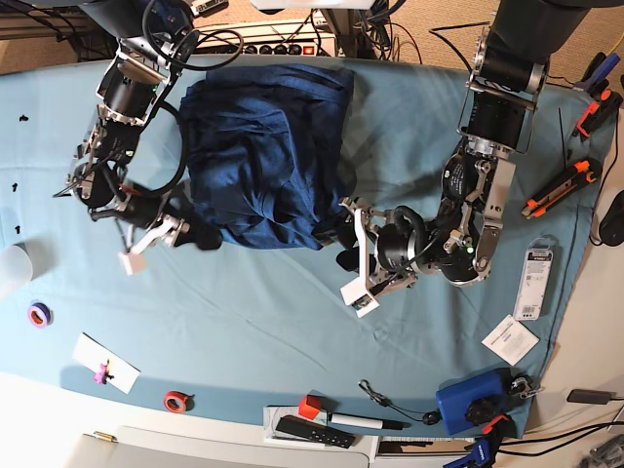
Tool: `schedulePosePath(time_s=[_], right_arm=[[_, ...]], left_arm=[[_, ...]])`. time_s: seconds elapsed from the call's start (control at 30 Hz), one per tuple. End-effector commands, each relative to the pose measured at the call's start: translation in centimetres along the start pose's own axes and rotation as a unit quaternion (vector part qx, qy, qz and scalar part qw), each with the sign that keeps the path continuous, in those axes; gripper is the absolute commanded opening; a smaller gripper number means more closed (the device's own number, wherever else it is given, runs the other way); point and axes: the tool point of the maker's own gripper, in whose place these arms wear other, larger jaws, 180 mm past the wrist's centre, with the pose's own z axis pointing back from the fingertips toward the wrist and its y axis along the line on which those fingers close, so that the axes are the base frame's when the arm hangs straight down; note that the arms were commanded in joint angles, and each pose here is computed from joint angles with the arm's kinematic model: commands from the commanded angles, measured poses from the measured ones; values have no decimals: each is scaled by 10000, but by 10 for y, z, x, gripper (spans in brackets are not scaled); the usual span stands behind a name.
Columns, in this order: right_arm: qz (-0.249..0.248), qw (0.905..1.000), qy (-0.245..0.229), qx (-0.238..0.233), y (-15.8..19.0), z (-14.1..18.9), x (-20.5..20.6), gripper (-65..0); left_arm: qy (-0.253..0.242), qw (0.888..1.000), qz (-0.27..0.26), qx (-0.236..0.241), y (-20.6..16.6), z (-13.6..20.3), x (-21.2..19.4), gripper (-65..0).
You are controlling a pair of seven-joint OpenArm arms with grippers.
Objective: Layout the t-shirt on the table in an organized manner, then fold the t-shirt properly
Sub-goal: 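Press the folded shirt edge down with the right gripper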
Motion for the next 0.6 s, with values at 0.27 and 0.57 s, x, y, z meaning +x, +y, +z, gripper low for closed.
schedulePosePath(time_s=[0.27, 0.57], right_arm=[[-4, 9982, 47, 590, 22, -13, -5, -328], [492, 9918, 933, 723, 45, -41, -38, -408]], left_arm=[[-322, 9994, -127, -5, 0, 6, 23, -266], [-144, 9997, 139, 106, 4, 6, 16, -266]])
